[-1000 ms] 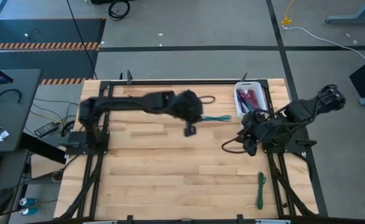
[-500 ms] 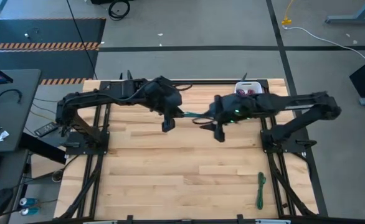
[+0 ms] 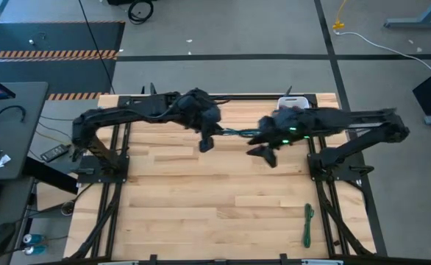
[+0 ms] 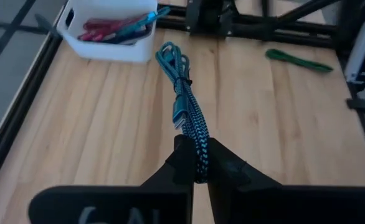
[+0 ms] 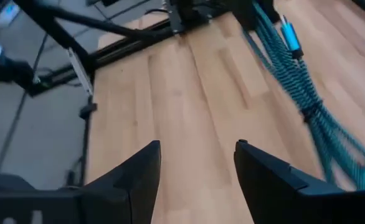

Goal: Pick and place USB-C Cables
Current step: Put the black blue charger cable into the bin

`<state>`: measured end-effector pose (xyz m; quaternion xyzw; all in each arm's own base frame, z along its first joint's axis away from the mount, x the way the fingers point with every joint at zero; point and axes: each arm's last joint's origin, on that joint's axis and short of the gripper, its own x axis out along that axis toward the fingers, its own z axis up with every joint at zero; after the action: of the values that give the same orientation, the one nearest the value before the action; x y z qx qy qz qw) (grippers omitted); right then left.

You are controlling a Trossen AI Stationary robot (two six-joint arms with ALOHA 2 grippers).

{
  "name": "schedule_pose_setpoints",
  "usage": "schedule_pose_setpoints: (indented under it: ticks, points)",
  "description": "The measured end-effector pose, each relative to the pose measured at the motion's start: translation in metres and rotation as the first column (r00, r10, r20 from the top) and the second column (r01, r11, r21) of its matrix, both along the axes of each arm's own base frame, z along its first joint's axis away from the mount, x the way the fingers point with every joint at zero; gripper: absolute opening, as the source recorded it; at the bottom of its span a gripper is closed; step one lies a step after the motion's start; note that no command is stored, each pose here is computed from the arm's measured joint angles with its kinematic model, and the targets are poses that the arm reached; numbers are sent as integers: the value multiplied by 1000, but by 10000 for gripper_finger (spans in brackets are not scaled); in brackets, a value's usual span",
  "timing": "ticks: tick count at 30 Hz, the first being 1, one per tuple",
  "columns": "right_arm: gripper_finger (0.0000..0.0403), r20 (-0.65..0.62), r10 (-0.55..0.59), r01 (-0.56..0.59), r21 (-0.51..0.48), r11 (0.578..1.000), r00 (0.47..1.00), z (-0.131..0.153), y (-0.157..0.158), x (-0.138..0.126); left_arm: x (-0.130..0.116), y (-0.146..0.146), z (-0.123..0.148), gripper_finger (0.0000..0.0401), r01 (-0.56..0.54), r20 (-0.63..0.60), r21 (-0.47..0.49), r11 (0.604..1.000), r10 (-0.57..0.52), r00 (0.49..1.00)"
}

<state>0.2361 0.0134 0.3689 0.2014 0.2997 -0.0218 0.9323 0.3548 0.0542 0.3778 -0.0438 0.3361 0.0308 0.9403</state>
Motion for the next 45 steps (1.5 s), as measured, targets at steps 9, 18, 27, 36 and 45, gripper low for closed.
schedule_pose_setpoints:
  ticks: [9, 18, 27, 36, 45]
  points:
    - [208, -68, -307, 307, -5, 952, 949, 17, 7, -97, 69, 23, -55, 22, 174, 145, -32, 984, -168, 975]
    - [208, -228, -140, 62, -319, 946, 964, -5, 3, -54, 73, 21, -47, 23, 249, 238, -40, 968, -233, 943]
    - [144, -386, -142, 4, -338, 941, 911, -32, -13, -18, 73, 22, -45, 27, 234, 257, -32, 972, -218, 941]
    - [25, -544, -559, 407, -382, 829, 626, -47, -61, -54, 58, 40, -64, 173, -17, 13, -99, 995, 18, 1000]
    - [27, -659, -676, 799, -186, 572, 331, -131, -152, -104, 43, 44, -78, 242, -92, -194, -143, 985, 63, 979]
